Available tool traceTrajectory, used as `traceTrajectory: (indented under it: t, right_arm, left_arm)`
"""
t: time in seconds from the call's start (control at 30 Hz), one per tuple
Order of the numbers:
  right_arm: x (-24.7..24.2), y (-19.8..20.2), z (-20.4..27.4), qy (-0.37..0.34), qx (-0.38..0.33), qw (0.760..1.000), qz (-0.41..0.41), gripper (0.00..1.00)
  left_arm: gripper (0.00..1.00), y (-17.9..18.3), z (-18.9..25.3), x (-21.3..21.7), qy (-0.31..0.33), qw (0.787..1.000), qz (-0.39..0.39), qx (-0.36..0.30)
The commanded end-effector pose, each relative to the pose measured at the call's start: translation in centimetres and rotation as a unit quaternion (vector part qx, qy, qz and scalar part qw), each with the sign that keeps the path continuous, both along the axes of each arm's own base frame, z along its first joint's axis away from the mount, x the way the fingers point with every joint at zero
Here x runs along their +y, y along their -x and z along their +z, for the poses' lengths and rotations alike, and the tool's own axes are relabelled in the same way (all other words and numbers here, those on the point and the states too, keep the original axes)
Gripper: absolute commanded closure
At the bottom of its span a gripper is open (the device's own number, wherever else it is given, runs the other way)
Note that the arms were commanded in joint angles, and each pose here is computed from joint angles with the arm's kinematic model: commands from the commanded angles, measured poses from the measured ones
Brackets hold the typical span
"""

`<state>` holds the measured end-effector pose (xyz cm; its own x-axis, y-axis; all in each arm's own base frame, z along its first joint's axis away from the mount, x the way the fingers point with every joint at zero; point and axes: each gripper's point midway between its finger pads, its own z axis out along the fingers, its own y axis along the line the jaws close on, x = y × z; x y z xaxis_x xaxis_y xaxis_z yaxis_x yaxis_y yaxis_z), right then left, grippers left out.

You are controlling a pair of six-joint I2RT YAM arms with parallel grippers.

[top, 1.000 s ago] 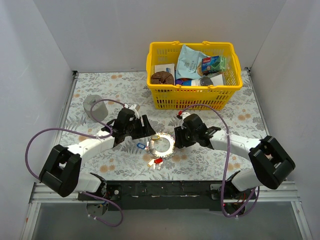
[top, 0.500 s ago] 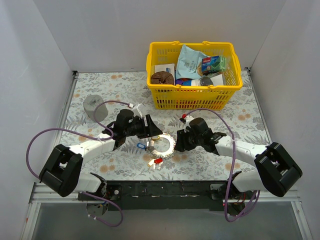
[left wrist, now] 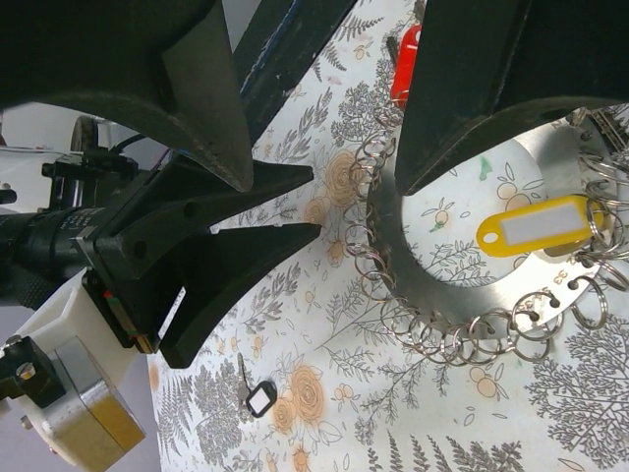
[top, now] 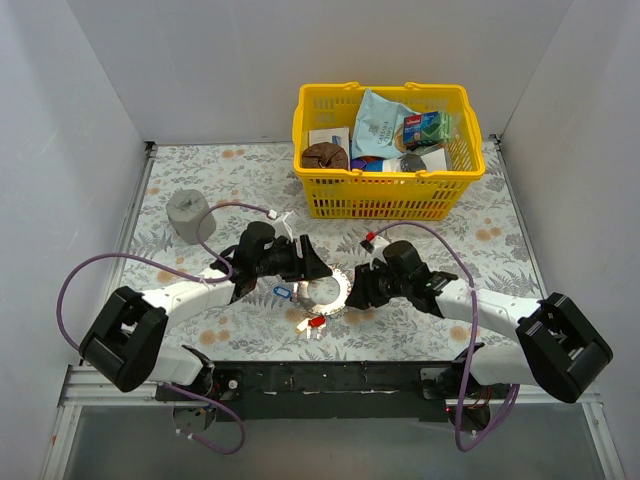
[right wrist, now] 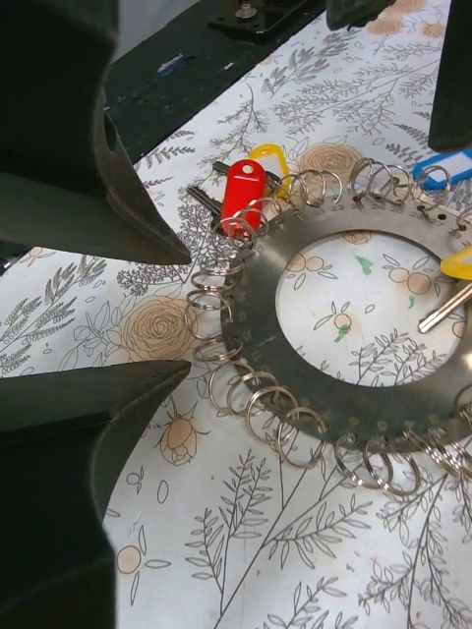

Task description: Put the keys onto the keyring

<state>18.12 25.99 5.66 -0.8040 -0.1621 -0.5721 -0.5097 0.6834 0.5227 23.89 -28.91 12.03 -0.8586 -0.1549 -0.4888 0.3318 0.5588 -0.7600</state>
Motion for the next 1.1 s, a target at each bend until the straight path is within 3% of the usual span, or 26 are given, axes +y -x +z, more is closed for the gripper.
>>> traceTrajectory:
  t: [0.0, 0.27, 0.5, 0.8, 1.07]
  right_arm:
    - [2.0, -0.2, 2.2, -0.026, -0.036, 0.998, 0.036, 0.49]
    - [4.7, -0.1, 2.6, -0.015, -0.053, 0.995, 0.080, 0.52]
    - [6.6, 0.9, 2.1, 0.014, -0.065, 0.991, 0.112, 0.55]
    - [6.8, 1.9, 1.0, 0.059, -0.074, 0.987, 0.128, 0.61]
    - [6.5, 2.7, -0.8, 0.094, -0.061, 0.984, 0.140, 0.66]
  left_arm:
    - [0.41, 0.6, 0.7, -0.2, 0.003, 1.000, -0.015, -0.010]
    - [0.40, -0.2, 1.6, 0.8, -0.009, 0.999, 0.029, -0.017]
    - [0.41, -0.9, -0.4, 2.2, -0.033, 0.997, 0.065, 0.037]
    - [0.40, -1.4, -0.9, 4.4, 0.055, 0.991, 0.078, 0.096]
    - [0.40, -1.6, -0.5, 4.5, 0.060, 0.991, 0.078, 0.092]
